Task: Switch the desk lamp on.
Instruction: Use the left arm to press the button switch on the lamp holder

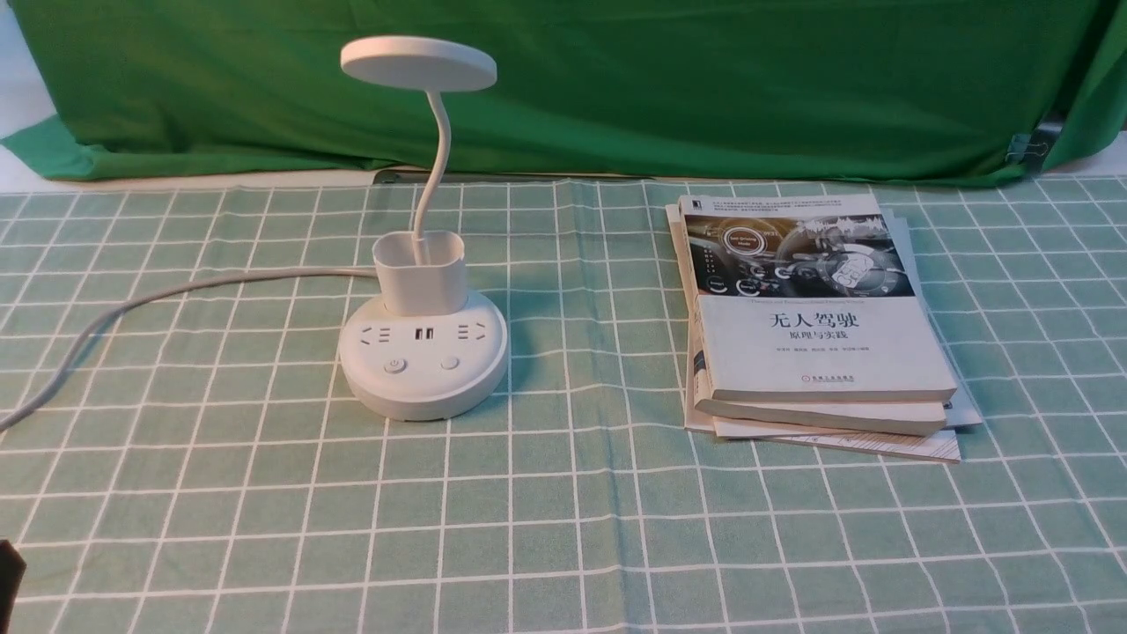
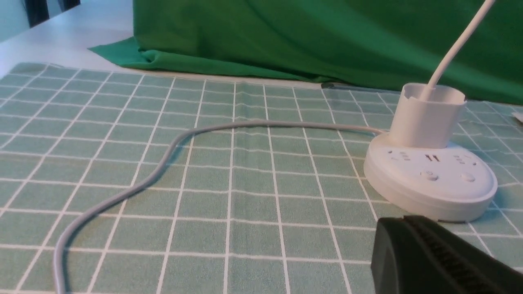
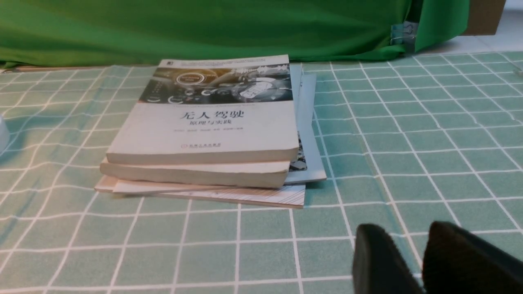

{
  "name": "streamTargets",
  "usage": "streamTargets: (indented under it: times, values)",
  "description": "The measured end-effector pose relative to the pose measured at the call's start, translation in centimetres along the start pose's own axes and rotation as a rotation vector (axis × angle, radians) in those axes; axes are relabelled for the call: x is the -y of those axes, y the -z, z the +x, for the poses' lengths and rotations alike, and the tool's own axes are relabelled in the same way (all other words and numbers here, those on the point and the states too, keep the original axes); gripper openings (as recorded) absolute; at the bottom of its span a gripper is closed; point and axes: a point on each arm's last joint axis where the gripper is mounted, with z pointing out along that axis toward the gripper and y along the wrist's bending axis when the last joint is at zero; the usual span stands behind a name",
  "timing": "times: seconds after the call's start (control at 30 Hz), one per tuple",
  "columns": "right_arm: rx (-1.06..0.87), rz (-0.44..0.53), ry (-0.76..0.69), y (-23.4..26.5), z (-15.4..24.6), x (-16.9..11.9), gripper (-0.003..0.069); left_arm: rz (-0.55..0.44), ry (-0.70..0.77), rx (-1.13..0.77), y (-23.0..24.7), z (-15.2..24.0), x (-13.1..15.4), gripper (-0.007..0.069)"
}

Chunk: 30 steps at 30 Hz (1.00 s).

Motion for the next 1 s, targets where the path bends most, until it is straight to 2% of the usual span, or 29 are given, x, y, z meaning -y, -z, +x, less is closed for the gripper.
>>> streamTargets:
  times: [0.1, 0.13, 0.33, 0.63, 0.83, 1.0]
  values:
    - [0.000, 0.000, 0.000, 0.0, 0.0, 0.0, 0.0239, 0.002, 0.000, 0.091, 0.0, -0.8, 0.0, 0.0021]
    - [0.001, 0.000, 0.000, 0.0, 0.0, 0.0, 0.0239, 0.005, -0.003, 0.208, 0.2, -1.9, 0.0, 0.0021]
    - [0.000, 0.000, 0.000, 0.0, 0.0, 0.0, 0.0239, 0.019, -0.024, 0.636, 1.8, -5.4, 0.2, 0.0021]
    - [0.000, 0.000, 0.000, 0.0, 0.0, 0.0, 0.0241, 0.069, -0.013, 1.061, 4.7, -7.9, 0.6, 0.0021]
    - [0.000, 0.000, 0.000, 0.0, 0.0, 0.0, 0.0241, 0.125, 0.041, 1.191, 5.9, -8.8, 0.7, 0.0021]
    - [0.000, 0.000, 0.000, 0.0, 0.0, 0.0, 0.0241, 0.113, 0.053, 0.983, 6.8, -14.5, 1.4, 0.0021]
